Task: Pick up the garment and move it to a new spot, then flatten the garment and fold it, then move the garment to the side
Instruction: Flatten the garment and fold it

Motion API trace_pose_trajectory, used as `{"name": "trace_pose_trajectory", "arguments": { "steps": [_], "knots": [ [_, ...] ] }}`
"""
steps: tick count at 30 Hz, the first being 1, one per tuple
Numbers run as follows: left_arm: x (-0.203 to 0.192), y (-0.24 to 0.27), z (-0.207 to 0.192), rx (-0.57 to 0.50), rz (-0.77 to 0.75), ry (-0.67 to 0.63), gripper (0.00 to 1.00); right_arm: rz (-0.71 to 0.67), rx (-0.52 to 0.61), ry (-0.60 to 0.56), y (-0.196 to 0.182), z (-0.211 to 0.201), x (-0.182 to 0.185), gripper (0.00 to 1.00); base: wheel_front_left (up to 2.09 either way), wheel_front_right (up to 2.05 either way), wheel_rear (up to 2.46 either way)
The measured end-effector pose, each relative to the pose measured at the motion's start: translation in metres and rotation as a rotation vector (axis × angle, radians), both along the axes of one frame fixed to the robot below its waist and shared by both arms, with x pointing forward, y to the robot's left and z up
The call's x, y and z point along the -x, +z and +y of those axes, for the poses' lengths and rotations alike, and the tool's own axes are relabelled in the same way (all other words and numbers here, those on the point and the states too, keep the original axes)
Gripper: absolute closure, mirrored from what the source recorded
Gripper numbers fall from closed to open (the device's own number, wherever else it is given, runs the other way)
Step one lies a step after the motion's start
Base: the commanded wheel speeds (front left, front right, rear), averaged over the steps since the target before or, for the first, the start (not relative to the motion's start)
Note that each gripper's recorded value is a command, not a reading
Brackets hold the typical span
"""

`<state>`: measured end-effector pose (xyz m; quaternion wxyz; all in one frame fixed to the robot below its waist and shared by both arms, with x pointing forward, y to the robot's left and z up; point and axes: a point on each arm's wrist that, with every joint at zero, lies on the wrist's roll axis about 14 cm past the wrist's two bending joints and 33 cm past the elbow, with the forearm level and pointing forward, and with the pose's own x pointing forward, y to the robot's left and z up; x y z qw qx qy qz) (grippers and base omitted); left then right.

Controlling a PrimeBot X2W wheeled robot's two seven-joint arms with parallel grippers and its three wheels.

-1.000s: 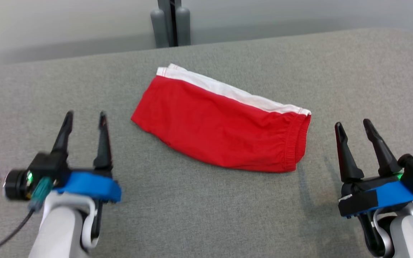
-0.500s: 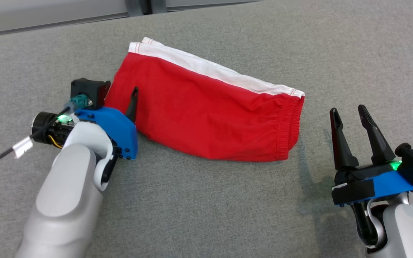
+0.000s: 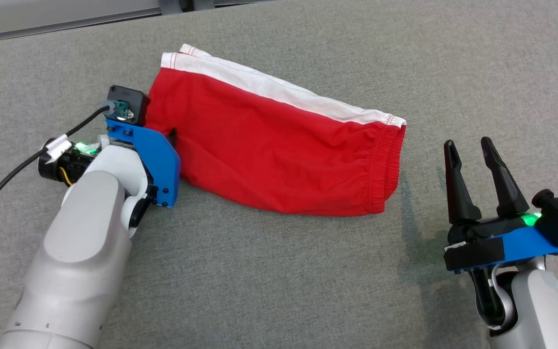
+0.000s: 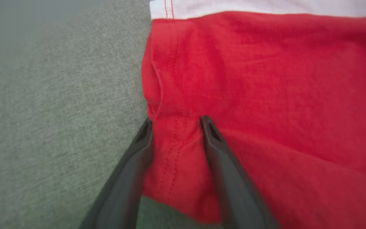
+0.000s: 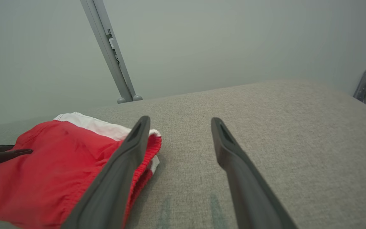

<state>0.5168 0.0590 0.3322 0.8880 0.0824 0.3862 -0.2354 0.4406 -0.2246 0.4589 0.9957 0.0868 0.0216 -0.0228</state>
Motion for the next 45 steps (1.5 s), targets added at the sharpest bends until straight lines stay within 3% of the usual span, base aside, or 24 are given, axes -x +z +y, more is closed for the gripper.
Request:
{"name": "trace_pose_trajectory", "arguments": {
  "steps": [7, 11, 20, 27, 29, 42, 45],
  "knots": [
    [0.005, 0.009, -0.002, 0.026, -0.035, -0.002, 1.00, -0.010, -0.008, 0.000, 0.002, 0.002, 0.001, 0.00, 0.00, 0.00, 0.00],
    [0.018, 0.016, 0.012, 0.057, -0.074, 0.077, 1.00, -0.019, -0.019, 0.008, 0.007, 0.007, 0.007, 0.00, 0.00, 0.00, 0.00],
    [0.082, 0.021, 0.042, 0.107, -0.085, 0.239, 1.00, -0.028, -0.020, 0.022, 0.019, 0.013, 0.025, 0.00, 0.00, 0.00, 0.00],
    [0.119, 0.028, 0.045, 0.140, -0.066, 0.291, 1.00, -0.028, -0.019, 0.031, 0.024, 0.015, 0.033, 0.00, 0.00, 0.00, 0.00],
    [0.118, 0.033, 0.046, 0.147, -0.090, 0.304, 0.00, -0.028, -0.017, 0.034, 0.026, 0.016, 0.033, 0.00, 0.00, 0.00, 0.00],
    [0.083, 0.145, 0.068, 0.258, -0.654, 0.357, 0.00, -0.046, 0.046, 0.078, 0.048, 0.021, 0.034, 0.00, 0.00, 0.00, 0.00],
    [0.085, 0.156, 0.081, 0.248, -0.711, 0.375, 0.00, -0.056, 0.054, 0.086, 0.054, 0.023, 0.035, 0.00, 0.00, 0.00, 0.00]
  ]
}}
